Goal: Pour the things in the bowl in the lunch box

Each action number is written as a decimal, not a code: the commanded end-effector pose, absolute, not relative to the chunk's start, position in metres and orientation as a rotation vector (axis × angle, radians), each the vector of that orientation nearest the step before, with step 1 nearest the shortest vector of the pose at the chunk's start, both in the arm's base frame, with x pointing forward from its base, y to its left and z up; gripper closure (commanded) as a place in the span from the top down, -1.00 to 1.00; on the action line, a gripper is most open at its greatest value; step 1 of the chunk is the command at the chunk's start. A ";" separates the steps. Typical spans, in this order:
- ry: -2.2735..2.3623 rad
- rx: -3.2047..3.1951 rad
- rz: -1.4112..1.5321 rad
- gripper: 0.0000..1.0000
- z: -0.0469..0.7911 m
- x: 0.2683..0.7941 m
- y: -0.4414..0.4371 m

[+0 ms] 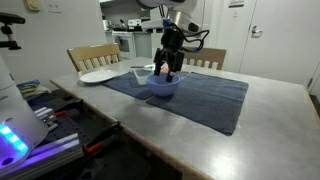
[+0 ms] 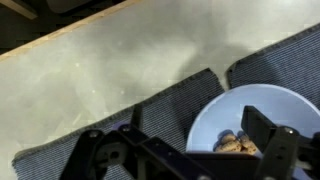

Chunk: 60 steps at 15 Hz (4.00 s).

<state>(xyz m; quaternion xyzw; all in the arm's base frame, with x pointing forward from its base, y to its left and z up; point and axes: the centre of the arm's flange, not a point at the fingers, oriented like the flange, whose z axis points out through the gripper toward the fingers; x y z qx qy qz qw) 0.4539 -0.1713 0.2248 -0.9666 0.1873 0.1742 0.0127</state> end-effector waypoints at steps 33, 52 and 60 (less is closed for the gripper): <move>0.437 -2.961 0.493 1.00 0.185 0.474 -0.161; 0.451 -2.924 0.467 1.00 0.151 0.502 -0.161; 0.486 -2.931 0.439 -0.24 0.146 0.504 -0.175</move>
